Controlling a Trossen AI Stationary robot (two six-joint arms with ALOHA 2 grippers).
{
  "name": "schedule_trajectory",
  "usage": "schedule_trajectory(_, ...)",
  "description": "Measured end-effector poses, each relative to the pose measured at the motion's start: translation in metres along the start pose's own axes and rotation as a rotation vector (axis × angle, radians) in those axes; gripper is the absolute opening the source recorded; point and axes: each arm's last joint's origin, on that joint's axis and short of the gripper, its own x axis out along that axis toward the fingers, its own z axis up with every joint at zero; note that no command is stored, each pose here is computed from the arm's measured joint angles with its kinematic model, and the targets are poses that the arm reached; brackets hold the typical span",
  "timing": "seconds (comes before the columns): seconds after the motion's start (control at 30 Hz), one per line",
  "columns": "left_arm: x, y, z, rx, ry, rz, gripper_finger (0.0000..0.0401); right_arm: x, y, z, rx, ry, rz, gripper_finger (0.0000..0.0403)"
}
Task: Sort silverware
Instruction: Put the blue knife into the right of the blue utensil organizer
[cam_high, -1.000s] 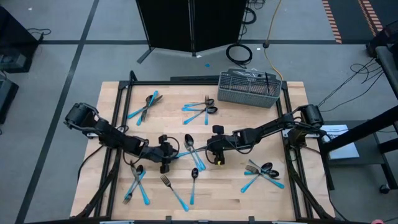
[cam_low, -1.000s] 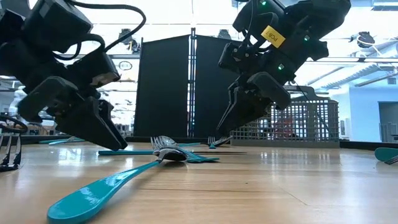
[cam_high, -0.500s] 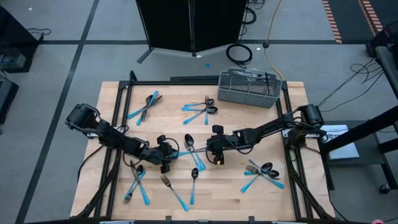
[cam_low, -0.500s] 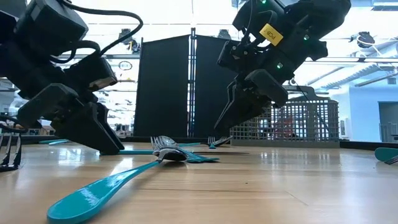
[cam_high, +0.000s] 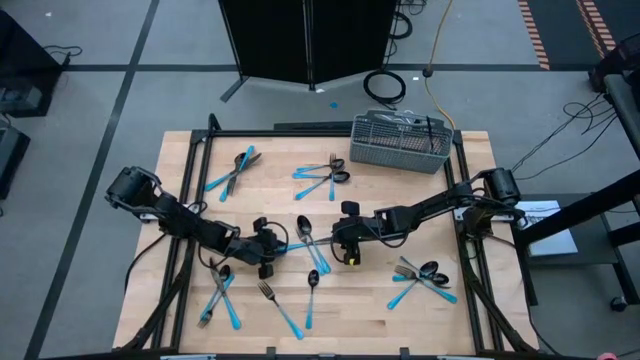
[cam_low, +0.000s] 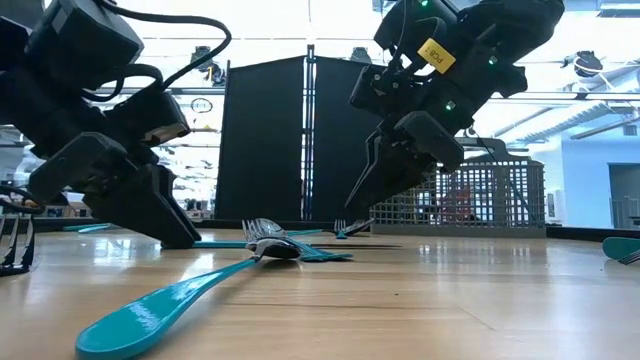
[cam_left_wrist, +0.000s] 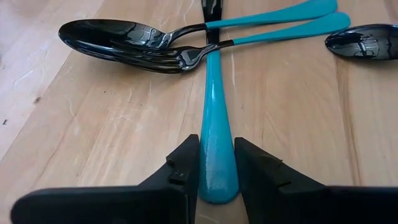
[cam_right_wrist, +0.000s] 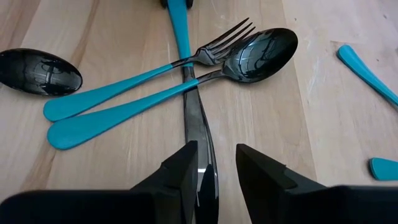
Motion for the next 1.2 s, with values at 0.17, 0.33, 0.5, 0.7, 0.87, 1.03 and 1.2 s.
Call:
schedule_trajectory(0.17, 0.0, 0.0, 0.0, -0.012, 0.002, -0.002, 0.0085, 0.0, 0.0, -0.001, 0.0, 0.006, 0.0, 0.0102)
schedule_trajectory(0.33, 0.001, 0.008, 0.005, -0.103, 0.029, -0.067, 0.0084, 0.0, 0.001, -0.001, 0.011, 0.006, 0.026, 0.0102)
schedule_trajectory(0.5, 0.005, 0.022, 0.012, -0.248, 0.083, -0.17, 0.0084, -0.001, 0.005, 0.0, -0.03, -0.001, 0.035, 0.0102)
schedule_trajectory(0.7, 0.009, 0.038, 0.016, -0.335, 0.137, -0.264, 0.0081, -0.001, 0.007, 0.0, -0.124, -0.005, 0.031, 0.0102)
schedule_trajectory(0.87, 0.011, 0.047, 0.018, -0.371, 0.16, -0.315, 0.0081, 0.01, 0.008, -0.008, -0.151, 0.027, 0.028, 0.0102)
schedule_trajectory(1.03, 0.012, 0.051, 0.019, -0.377, 0.164, -0.329, 0.0082, 0.017, 0.009, -0.014, -0.164, 0.051, 0.0, 0.0102)
schedule_trajectory(1.2, 0.012, 0.051, 0.019, -0.361, 0.159, -0.33, 0.0083, 0.017, 0.009, -0.012, -0.164, 0.035, -0.023, 0.0102)
